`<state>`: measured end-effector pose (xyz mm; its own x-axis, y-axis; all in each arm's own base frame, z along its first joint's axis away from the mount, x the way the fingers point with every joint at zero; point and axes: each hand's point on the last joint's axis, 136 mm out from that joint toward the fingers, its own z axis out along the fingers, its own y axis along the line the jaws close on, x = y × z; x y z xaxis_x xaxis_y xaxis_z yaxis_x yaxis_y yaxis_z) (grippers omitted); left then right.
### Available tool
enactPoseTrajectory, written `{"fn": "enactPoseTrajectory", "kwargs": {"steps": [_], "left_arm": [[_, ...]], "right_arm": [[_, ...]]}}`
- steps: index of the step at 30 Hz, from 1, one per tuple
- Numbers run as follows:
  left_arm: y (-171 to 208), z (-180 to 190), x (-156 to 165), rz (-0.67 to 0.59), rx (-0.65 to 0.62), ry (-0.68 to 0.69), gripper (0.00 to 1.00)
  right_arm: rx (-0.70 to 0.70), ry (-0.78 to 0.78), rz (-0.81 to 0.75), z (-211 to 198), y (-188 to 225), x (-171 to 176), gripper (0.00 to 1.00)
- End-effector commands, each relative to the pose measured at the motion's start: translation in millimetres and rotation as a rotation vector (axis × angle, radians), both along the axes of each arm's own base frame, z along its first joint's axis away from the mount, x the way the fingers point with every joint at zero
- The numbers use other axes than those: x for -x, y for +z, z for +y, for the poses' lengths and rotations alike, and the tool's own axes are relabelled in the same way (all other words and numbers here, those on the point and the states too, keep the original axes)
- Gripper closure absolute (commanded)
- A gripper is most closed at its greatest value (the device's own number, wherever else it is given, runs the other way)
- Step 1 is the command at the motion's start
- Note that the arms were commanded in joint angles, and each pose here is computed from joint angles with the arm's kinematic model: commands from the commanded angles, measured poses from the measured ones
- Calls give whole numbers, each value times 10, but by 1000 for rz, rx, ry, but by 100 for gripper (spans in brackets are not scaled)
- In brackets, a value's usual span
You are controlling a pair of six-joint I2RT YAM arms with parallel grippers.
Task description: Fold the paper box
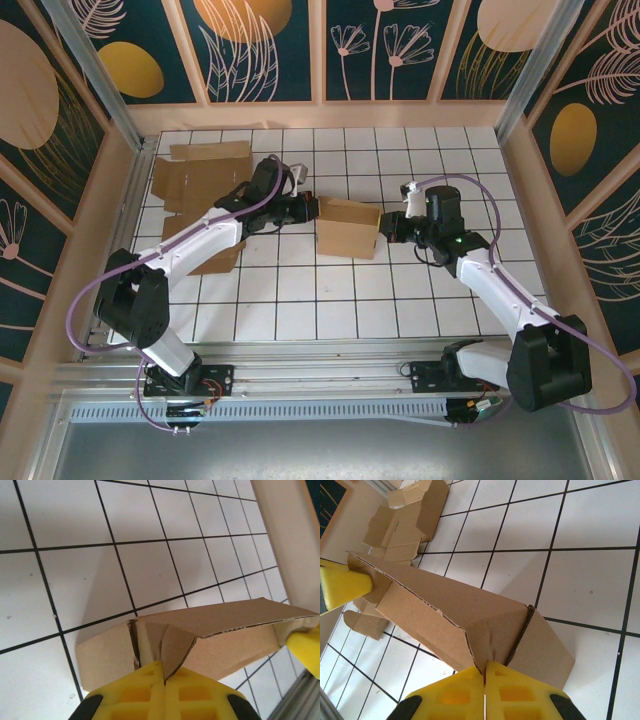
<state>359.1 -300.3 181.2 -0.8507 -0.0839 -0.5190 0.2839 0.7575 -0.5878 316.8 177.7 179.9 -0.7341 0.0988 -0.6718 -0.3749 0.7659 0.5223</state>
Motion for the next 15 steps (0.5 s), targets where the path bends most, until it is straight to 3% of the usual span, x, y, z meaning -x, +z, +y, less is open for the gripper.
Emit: {"fn": "enactPoseTrajectory", "kwargs": {"steps": [1,10,13,15], "left_arm": [[-448,183,146,86,-173,26,100],[-542,26,407,129,-91,-62,100],[-527,40,483,127,-84,-65,91],[-456,52,492,108,-65,-58,83]], "right_arm": [[33,46,94,38,-278,210,92],[58,23,109,0,-384,232,92],[69,20,127,-25,-501,316,90],[62,19,123,-31,-476,339,82]]}}
